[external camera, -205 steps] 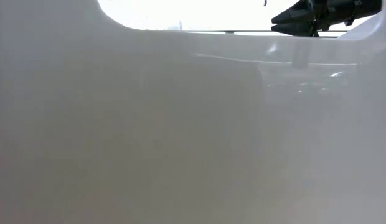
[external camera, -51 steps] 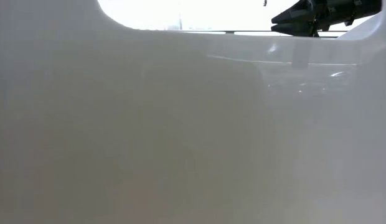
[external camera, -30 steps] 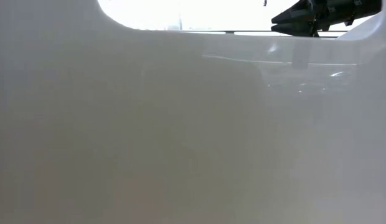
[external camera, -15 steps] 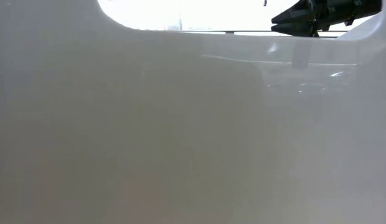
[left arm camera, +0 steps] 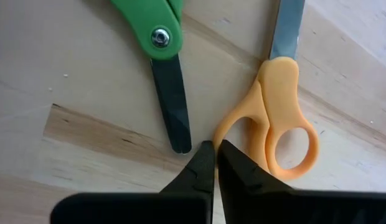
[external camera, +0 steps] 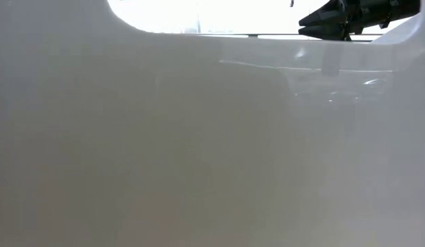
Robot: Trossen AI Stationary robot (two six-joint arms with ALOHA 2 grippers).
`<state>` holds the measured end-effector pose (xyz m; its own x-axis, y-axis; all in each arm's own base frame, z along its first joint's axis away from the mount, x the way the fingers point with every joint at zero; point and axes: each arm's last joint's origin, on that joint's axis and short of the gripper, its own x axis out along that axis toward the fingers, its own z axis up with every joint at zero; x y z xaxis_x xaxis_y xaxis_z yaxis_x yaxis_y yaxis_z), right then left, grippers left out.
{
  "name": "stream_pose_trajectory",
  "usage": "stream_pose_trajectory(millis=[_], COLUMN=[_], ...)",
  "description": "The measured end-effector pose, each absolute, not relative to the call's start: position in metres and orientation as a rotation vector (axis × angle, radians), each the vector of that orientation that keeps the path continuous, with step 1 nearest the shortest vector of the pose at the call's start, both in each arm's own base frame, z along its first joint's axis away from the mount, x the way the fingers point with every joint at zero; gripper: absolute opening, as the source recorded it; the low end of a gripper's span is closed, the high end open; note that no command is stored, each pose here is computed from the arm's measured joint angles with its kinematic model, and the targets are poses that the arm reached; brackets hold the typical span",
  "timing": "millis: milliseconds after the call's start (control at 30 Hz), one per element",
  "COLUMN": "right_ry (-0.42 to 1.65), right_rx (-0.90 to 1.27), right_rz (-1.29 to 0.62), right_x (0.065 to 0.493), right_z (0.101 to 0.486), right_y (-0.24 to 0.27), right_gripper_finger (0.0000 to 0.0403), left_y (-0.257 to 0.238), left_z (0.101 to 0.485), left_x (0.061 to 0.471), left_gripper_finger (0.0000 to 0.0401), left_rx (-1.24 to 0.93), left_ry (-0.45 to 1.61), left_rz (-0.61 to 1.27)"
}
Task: Pick & Place Paint Supplies
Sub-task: Put the yellow scissors into the yellow bin
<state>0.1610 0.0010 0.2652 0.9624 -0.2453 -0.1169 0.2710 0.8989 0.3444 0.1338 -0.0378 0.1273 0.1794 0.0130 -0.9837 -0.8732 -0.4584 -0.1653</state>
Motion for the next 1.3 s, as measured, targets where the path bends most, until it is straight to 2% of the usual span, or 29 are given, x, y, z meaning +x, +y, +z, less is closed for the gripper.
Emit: stream_pose_trajectory(millis=[200,567,833,1000,1300], right_ry=[0.071,0.071,0.071,0.071,0.071], right_rx=[0.367,0.367,0.367,0.367,0.367], right_rz=[-0.267,-0.267,-0.267,-0.268,-0.267], right_x=[0.161,0.161,0.161,0.161,0.161], right_z=[0.265,0.265,0.265,0.265,0.265], right_y=[0.001,0.001,0.001,0.001,0.001], right_gripper_finger=[0.0093,0.0093,0.0093,0.0093,0.0093], left_y=[-0.039,-0.045,-0.056,-0.079,-0.135], left_z=[0.136,0.188,0.233,0.248,0.247], left_x=[0.139,0.158,0.172,0.161,0.121], left_gripper_finger=[0.0008,0.0007,0.0007,0.0007,0.0007], left_rx=[-1.62,-1.521,-1.478,-1.449,-1.406], left_ry=[0.846,0.926,1.011,1.115,1.227], left_rz=[1.372,1.239,1.029,0.994,0.961])
